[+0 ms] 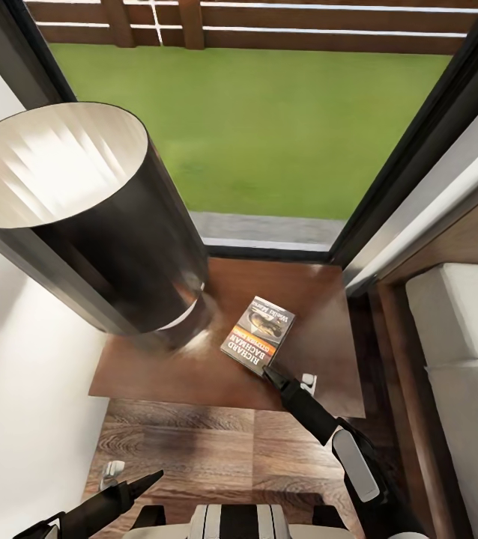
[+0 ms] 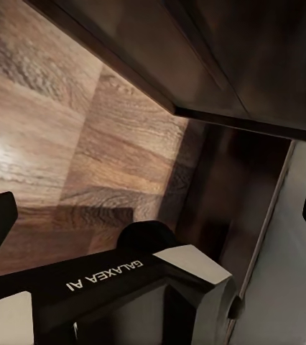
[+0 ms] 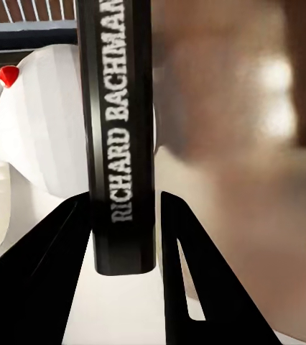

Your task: In the bedroom, move the book from the bed onto either nightstand, and place the two sandals side by side next to the bed.

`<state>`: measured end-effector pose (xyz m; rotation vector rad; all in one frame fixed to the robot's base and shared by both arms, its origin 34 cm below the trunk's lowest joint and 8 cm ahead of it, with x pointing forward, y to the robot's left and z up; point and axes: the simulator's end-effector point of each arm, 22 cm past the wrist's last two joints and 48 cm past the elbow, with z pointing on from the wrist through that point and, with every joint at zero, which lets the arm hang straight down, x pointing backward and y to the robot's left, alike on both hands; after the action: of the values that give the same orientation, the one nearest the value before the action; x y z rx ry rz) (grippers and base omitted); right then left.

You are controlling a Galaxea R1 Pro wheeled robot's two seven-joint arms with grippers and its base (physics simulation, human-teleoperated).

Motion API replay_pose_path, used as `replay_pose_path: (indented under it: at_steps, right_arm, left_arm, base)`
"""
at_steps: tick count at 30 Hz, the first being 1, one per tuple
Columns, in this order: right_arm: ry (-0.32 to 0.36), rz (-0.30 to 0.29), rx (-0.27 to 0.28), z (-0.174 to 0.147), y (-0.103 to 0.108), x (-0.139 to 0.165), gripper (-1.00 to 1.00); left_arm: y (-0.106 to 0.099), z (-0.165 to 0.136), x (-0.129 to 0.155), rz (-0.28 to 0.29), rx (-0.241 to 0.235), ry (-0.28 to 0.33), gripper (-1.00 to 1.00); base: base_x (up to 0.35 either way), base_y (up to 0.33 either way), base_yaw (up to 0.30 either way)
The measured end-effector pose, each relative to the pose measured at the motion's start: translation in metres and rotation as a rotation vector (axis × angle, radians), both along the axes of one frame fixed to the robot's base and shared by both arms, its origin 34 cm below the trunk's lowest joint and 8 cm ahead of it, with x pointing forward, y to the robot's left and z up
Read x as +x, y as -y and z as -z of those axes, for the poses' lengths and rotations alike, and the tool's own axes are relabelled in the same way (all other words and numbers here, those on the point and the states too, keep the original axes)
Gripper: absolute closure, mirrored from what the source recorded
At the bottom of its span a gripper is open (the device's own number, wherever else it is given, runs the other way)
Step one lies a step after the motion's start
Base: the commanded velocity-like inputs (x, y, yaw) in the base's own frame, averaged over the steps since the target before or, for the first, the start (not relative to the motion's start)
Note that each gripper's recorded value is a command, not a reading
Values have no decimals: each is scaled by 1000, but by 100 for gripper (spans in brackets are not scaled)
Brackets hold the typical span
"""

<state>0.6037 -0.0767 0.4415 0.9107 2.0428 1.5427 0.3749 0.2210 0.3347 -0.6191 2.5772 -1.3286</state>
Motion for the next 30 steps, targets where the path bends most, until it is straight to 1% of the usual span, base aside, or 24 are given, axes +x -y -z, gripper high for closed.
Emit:
replay_pose_path:
  at_steps: [7, 13, 19, 27, 30]
  right_arm:
    - [0, -2, -1, 12, -1, -2, 100]
    - [0, -1, 1, 12, -1, -2, 100]
    - [0, -2, -1, 25, -1, -4, 100]
    - [0, -1, 0, 24, -1, -4, 100]
    - [1, -2, -2, 31, 0, -5, 100]
  left_arm:
    - [0, 12, -2, 0, 0, 0, -100]
    - [0, 12, -2, 0, 0, 0, -100]
    - [0, 24, -4, 0, 0, 0, -100]
    - [0, 24, -4, 0, 0, 0, -100]
    - [0, 31, -5, 0, 0, 0, -100]
  base:
    - [0, 0, 0]
    - [0, 0, 0]
    - [0, 0, 0]
    - [0, 0, 0]
    - [0, 0, 0]
